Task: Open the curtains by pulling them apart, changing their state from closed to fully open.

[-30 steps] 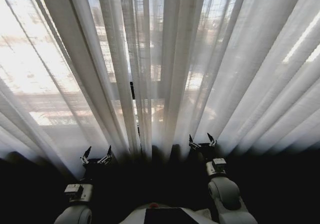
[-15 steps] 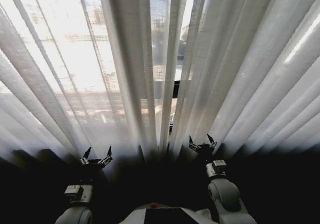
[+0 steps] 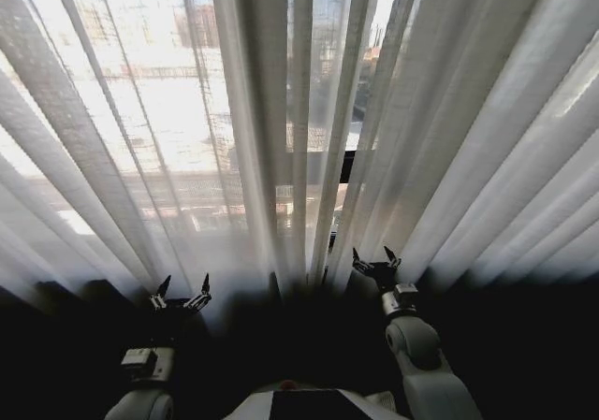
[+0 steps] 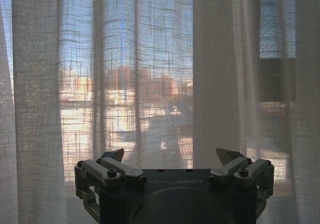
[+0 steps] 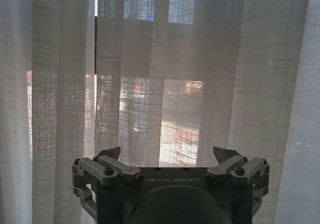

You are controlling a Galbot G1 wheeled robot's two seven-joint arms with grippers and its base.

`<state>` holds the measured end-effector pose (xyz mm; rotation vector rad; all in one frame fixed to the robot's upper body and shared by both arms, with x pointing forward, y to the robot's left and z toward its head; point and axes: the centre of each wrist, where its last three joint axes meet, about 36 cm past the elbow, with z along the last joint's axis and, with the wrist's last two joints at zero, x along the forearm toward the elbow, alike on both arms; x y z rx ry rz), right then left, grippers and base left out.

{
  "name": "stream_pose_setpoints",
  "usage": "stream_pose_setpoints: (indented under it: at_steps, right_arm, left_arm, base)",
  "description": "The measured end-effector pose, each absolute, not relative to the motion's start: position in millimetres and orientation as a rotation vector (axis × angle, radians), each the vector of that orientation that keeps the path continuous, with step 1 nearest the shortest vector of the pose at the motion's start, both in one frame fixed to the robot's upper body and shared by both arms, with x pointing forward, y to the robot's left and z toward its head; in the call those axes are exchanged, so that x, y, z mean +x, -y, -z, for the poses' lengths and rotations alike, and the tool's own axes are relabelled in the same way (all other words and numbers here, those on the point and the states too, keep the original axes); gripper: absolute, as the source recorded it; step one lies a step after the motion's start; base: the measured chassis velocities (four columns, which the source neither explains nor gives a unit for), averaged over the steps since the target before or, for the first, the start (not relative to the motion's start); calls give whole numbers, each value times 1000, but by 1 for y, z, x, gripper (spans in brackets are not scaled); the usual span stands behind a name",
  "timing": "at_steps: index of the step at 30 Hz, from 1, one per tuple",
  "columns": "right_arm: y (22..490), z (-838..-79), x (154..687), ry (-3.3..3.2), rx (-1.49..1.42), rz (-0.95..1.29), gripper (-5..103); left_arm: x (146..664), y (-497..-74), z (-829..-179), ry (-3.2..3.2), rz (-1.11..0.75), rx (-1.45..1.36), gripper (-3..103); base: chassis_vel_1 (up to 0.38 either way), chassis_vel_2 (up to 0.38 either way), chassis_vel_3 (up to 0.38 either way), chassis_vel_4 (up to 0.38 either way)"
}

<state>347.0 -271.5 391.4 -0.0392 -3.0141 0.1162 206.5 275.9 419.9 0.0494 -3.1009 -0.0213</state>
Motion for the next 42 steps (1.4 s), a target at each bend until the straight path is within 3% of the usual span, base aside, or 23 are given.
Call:
stream_pose_setpoints:
  at_steps: [28, 36, 40, 42]
  right_arm:
    - [256, -379, 467, 2977, -58, -24, 101]
    - [255, -376, 467, 2974, -57, -23, 70]
    - [257, -376, 467, 2976, -61, -28, 58]
    - [257, -376, 465, 2975, -61, -28, 58]
  left_arm:
    - [208, -271, -423, 3129, -5, 73, 100]
    - [209, -272, -420, 3125, -3, 71, 100]
    - [210, -272, -420, 3125, -4, 70, 100]
    - [210, -272, -420, 3125, -4, 69, 100]
  base:
    - [0, 0, 0, 0]
    - [0, 0, 0, 0]
    - [0, 0, 0, 0]
    - [0, 0, 0, 0]
